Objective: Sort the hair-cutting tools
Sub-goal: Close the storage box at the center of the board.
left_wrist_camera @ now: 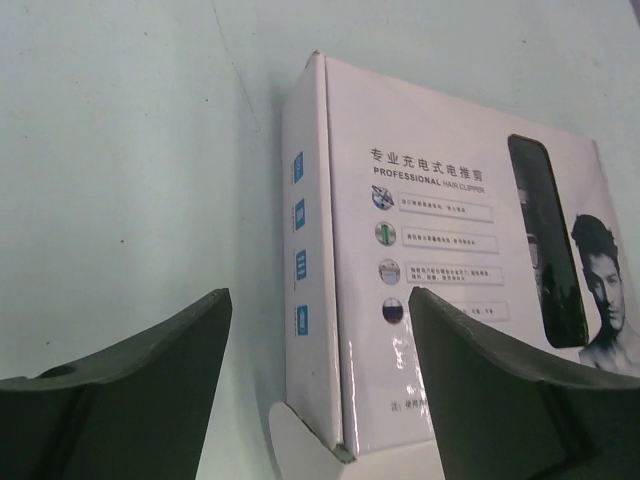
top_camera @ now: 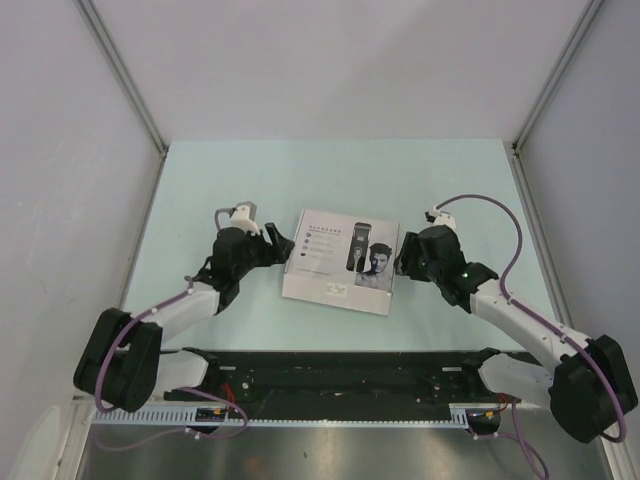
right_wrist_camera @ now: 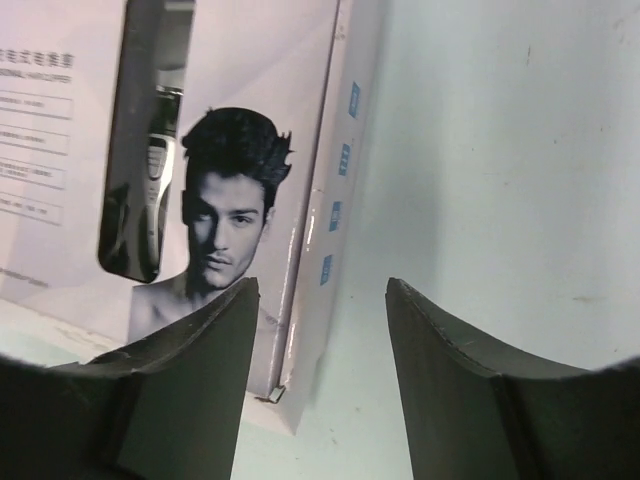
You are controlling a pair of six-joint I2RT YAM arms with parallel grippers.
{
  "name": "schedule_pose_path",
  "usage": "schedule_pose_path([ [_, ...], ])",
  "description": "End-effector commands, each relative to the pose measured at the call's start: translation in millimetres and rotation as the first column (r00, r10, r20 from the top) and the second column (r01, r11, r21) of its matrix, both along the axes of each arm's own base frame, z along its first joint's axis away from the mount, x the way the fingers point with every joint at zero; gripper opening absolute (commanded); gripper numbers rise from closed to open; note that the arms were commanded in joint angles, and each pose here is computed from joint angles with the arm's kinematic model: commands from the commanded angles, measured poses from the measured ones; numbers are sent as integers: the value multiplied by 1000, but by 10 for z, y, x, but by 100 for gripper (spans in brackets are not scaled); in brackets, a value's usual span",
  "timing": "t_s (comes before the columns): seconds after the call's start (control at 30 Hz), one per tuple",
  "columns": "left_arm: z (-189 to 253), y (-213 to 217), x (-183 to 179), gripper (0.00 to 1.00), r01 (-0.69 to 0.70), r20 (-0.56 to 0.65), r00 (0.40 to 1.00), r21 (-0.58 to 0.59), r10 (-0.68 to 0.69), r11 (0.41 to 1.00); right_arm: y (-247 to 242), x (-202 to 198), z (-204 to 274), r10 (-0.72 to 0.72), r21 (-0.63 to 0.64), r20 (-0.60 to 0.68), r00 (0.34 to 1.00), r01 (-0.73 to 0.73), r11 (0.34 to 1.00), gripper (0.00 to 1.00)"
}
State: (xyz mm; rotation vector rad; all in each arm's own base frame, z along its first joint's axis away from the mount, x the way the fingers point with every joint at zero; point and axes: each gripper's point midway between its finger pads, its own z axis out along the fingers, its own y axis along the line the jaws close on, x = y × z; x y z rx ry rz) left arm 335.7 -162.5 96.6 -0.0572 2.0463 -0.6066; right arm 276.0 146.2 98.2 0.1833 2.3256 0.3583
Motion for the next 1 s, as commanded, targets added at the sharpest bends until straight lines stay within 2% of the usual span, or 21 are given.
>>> schedule_pose_path([
  [0.0, 74, -15, -255, 79, 42, 41, 998, -51, -40, 998, -21, -84, 76, -26, 43, 19, 999, 25, 999, 61],
  [0.07, 56, 28, -321, 79, 21, 38, 999, -66, -19, 998, 0, -146, 116, -1, 64, 25, 1000, 0, 998, 68],
  [0.1, 47, 70, -368, 82, 7, 47, 999, -69, -4, 998, 20, -169, 125, 27, 64, 29, 999, -28, 998, 75],
  [0.17, 40, 88, -402, 88, 4, 51, 999, -71, -1, 997, 86, -254, 97, 73, 80, 17, 997, -74, 994, 81],
  [0.2, 16, 83, -426, 95, 11, 47, 999, -68, -8, 998, 110, -277, 78, 94, 84, 13, 996, -94, 992, 87],
  [0.27, 3, -3, -473, 99, 79, 48, 996, -60, -76, 995, 161, -328, 2, 120, 100, -11, 993, -119, 988, 89],
  [0.4, 36, -151, -497, 100, 185, 86, 980, -44, -180, 982, 182, -371, -187, 114, 117, -39, 993, -109, 987, 90],
  [0.5, 148, -269, -454, 100, 246, 142, 961, -57, -236, 968, 196, -272, -179, 89, 125, 1, 996, -89, 988, 90],
  [0.63, 31, -448, -396, 100, 309, 77, 950, -95, -303, 946, 271, -89, -59, 97, 141, 87, 992, -108, 984, 90],
  [0.73, -60, -582, -396, 91, 352, 26, 936, -141, -352, 925, 314, 35, -45, 97, 167, 113, 989, -115, 979, 90],
  [0.77, -67, -593, -393, 85, 353, 24, 935, -145, -354, 924, 321, 60, -97, 100, 169, 102, 990, -116, 979, 90],
  [0.97, 105, -682, -467, 77, 377, 89, 926, -180, -367, 908, 395, 370, -153, 128, 263, 125, 984, -157, 952, 89],
])
